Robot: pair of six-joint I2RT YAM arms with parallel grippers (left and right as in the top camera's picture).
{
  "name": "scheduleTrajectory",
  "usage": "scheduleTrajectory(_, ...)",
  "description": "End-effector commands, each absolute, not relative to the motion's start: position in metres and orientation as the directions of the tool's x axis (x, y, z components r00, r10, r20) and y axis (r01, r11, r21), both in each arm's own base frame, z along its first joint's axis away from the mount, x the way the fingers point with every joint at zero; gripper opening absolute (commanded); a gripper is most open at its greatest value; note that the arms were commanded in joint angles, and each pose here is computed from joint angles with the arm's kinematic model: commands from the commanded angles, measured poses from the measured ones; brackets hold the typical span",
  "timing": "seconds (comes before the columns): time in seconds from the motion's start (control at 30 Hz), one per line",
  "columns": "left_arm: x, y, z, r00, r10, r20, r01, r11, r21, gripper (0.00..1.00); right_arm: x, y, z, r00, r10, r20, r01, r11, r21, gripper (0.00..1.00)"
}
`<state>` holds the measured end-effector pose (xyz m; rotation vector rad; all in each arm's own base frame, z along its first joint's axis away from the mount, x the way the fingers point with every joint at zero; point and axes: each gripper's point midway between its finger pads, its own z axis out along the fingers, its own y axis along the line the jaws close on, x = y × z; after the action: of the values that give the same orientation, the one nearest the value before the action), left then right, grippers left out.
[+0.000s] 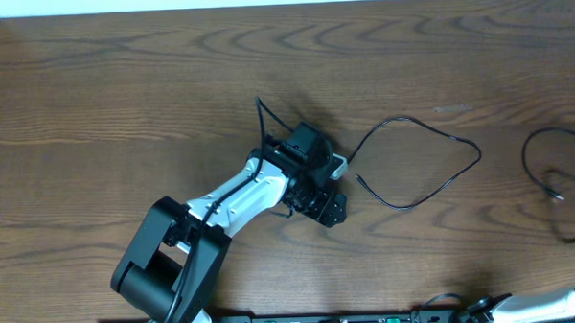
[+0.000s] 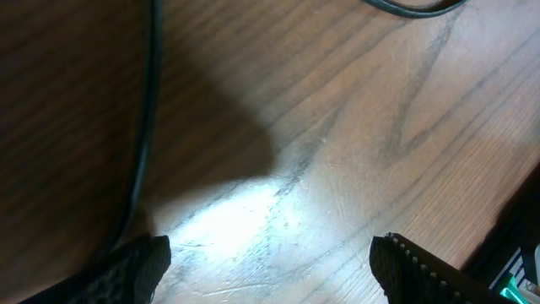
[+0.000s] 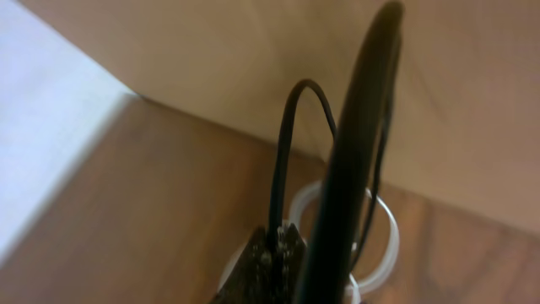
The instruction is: Untangle cables
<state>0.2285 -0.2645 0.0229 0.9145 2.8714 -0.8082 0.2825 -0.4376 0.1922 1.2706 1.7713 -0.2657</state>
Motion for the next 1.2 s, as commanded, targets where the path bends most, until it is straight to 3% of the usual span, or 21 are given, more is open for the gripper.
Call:
scheduleTrajectory(0.0, 0.222, -0.268, 0.021, -0.824, 0.544, -0.158, 0.548, 0.693, -0.468, 0.81, 0.264, -0.444, 0.139, -0.11, 0.712, -0.694, 0.906, 0.359, 0.225, 0.32)
scheduleTrajectory(0.03, 0.219, -0.271, 0.021, -0.822, 0.549, -0.155, 0.55, 0.691, -0.469, 0.81, 0.262, -0.439, 0.116, -0.132, 0.75, -0.648, 0.912, 0.348, 0.217, 0.99)
scheduleTrajectory(0.3, 0.21, -0.278, 0.021, -0.805, 0.573, -0.153, 0.569, 0.675, -0.47, 0.81, 0.262, -0.419, 0.09, -0.155, 0.822, -0.548, 0.913, 0.331, 0.238, 0.99)
scheduleTrajectory(0.4, 0.21, -0.278, 0.021, -0.807, 0.57, -0.152, 0.566, 0.677, -0.471, 0.81, 0.31, -0.382, 0.105, -0.156, 0.881, -0.446, 0.749, 0.4, 0.528, 0.99)
scheduleTrajectory(0.5, 0.21, -0.278, 0.021, -0.807, 0.57, -0.152, 0.566, 0.677, -0.471, 0.82, 0.342, -0.354, 0.128, -0.084, 0.961, -0.263, 0.6, 0.26, 0.757, 0.99)
scheduleTrajectory(0.6, 0.21, -0.278, 0.021, -0.807, 0.57, -0.152, 0.566, 0.677, -0.471, 0.81, 0.369, -0.327, 0.149, -0.088, 0.988, -0.131, 0.51, 0.157, 0.846, 0.99)
scheduleTrajectory(0.67, 0.21, -0.278, 0.022, -0.807, 0.57, -0.155, 0.568, 0.676, -0.471, 0.81, 0.379, -0.313, 0.156, -0.107, 0.985, -0.133, 0.505, 0.169, 0.847, 0.99)
scheduleTrajectory(0.8, 0.211, -0.279, 0.022, -0.807, 0.569, -0.159, 0.569, 0.675, -0.471, 0.81, 0.371, -0.289, 0.146, -0.031, 0.986, -0.167, 0.715, 0.138, 0.686, 0.99)
scheduleTrajectory(0.9, 0.211, -0.279, 0.022, -0.807, 0.569, -0.159, 0.569, 0.675, -0.471, 0.81, 0.329, -0.289, 0.139, 0.046, 0.941, -0.336, 0.907, 0.101, 0.408, 0.99)
scheduleTrajectory(1.0, 0.212, -0.28, 0.022, -0.806, 0.569, -0.163, 0.57, 0.673, -0.471, 0.81, 0.297, -0.285, 0.147, 0.027, 0.888, -0.46, 0.975, 0.077, 0.207, 0.99)
scheduleTrajectory(1.07, 0.213, -0.281, 0.022, -0.805, 0.568, -0.172, 0.574, 0.671, -0.47, 0.82, 0.283, -0.272, 0.147, -0.014, 0.89, -0.456, 0.989, 0.081, 0.127, 0.99)
scheduleTrajectory(1.17, 0.216, -0.283, 0.023, -0.803, 0.566, -0.186, 0.579, 0.667, -0.47, 0.82, 0.281, -0.238, 0.133, -0.074, 0.948, -0.31, 0.985, 0.118, 0.127, 0.99)
